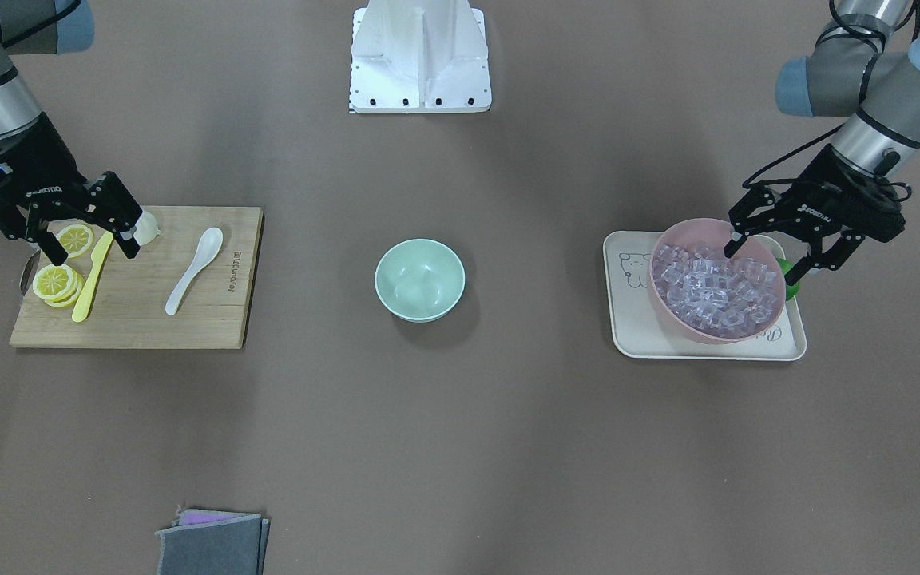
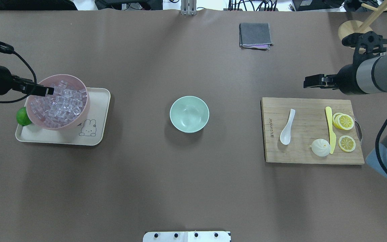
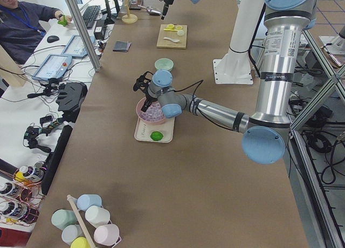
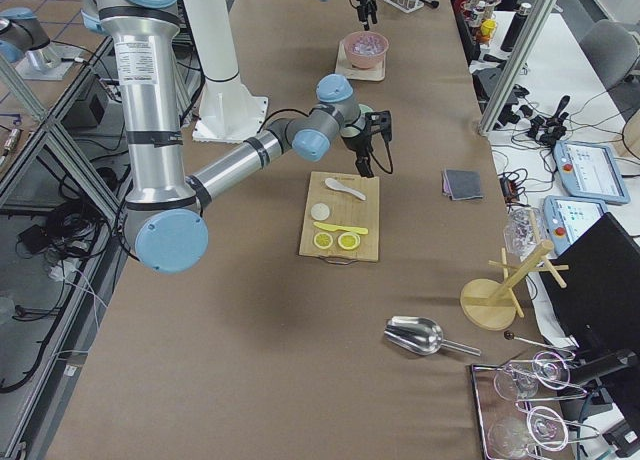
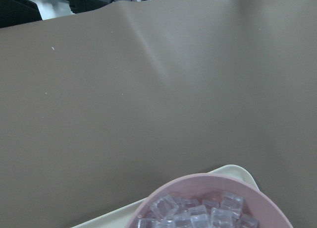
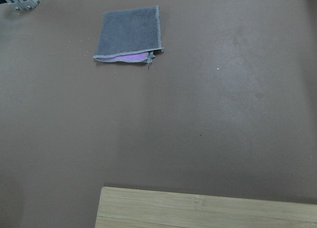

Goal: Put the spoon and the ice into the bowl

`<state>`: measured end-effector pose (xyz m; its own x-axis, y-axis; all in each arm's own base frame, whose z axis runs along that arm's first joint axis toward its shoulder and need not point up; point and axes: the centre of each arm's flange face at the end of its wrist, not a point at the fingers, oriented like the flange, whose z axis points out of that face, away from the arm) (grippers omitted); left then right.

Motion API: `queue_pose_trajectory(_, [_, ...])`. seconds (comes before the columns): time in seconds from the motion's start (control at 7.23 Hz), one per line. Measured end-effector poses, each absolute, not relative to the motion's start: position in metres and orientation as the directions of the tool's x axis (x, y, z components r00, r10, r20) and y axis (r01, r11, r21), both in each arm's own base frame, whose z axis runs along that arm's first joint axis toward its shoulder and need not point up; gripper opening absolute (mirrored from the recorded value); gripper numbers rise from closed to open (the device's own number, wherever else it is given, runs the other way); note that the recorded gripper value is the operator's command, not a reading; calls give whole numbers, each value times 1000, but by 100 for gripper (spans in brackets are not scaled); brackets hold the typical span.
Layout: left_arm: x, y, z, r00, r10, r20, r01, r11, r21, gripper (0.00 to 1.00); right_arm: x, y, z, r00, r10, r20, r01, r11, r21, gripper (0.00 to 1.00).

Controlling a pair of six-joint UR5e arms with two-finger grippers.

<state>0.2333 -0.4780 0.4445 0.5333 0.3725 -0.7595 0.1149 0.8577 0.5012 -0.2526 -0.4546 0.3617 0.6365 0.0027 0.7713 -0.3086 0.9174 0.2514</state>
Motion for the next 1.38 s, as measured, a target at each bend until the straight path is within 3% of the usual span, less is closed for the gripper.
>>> queue_pose_trajectory(0.55, [275,-451,455,602,267,-752,157,884,440,97,-283,-441,356,650,18,760,-326,910,257,100])
queue_pose_trajectory(1.38, [303,-434,467,626,286,-725,101,893,439,90,-288,-439,356,653,17,757,-332,905,266,100])
